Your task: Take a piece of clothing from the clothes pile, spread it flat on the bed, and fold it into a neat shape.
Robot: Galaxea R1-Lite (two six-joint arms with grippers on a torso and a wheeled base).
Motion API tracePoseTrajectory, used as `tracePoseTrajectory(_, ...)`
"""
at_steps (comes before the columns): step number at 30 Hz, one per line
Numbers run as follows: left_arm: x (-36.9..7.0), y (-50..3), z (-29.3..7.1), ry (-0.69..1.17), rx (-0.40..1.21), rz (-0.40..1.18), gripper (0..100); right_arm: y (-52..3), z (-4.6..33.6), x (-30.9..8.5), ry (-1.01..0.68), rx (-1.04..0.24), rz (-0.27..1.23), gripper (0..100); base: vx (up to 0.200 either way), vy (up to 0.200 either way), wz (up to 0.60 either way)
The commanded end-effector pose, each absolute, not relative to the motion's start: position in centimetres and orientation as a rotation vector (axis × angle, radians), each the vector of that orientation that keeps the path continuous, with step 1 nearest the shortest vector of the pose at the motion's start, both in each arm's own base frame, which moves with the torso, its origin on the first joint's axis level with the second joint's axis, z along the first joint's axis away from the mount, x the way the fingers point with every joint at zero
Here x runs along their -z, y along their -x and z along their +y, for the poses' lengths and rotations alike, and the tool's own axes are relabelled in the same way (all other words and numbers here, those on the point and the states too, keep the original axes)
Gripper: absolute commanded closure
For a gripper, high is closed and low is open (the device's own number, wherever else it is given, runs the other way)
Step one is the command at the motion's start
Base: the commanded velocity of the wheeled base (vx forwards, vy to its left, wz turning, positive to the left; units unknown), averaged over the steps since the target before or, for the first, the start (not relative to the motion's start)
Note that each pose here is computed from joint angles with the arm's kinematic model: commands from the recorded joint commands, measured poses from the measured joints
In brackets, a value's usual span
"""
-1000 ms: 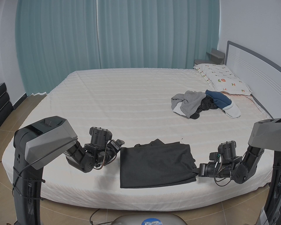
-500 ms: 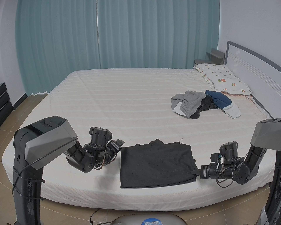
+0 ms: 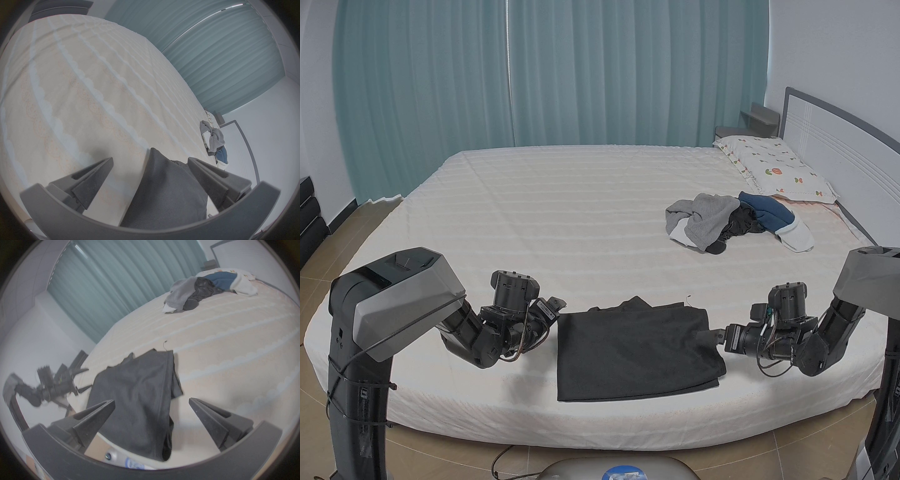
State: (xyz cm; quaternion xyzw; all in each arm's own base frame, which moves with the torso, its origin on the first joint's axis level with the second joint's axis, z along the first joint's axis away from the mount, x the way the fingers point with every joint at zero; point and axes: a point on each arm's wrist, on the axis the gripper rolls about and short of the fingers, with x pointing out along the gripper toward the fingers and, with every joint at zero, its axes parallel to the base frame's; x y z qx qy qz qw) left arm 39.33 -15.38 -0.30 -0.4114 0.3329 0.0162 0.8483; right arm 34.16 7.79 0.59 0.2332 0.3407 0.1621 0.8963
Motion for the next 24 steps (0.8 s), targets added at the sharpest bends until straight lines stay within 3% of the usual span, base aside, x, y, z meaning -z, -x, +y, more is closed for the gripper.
tracePoseTrajectory(1,0.3,-39.3,-15.4,0.864,-0.032,0.701,0,-37.7,8.2,0.6,-0.616,-0.298,0.679,0,0.0,0.0,0.0)
tracePoseTrajectory(7,0.3,-39.3,-15.5,0.863,-0.03,0.702,0,-39.8,8.3,1.3,-0.732,-0.265,0.667,0,0.0,0.0,0.0)
tracePoseTrajectory(18,0.3,-39.2,-15.6,0.862,-0.03,0.704,0,-41.0,8.5,1.4,-0.792,-0.249,0.669,0,0.0,0.0,0.0)
tracePoseTrajectory(19,0.3,-39.2,-15.6,0.863,-0.029,0.702,0,-41.2,8.5,1.4,-0.805,-0.247,0.666,100,0.0,0.0,0.0)
tracePoseTrajectory(24,0.3,-39.2,-15.6,0.862,-0.03,0.704,0,-41.6,8.4,1.5,-0.829,-0.239,0.66,100,0.0,0.0,0.0)
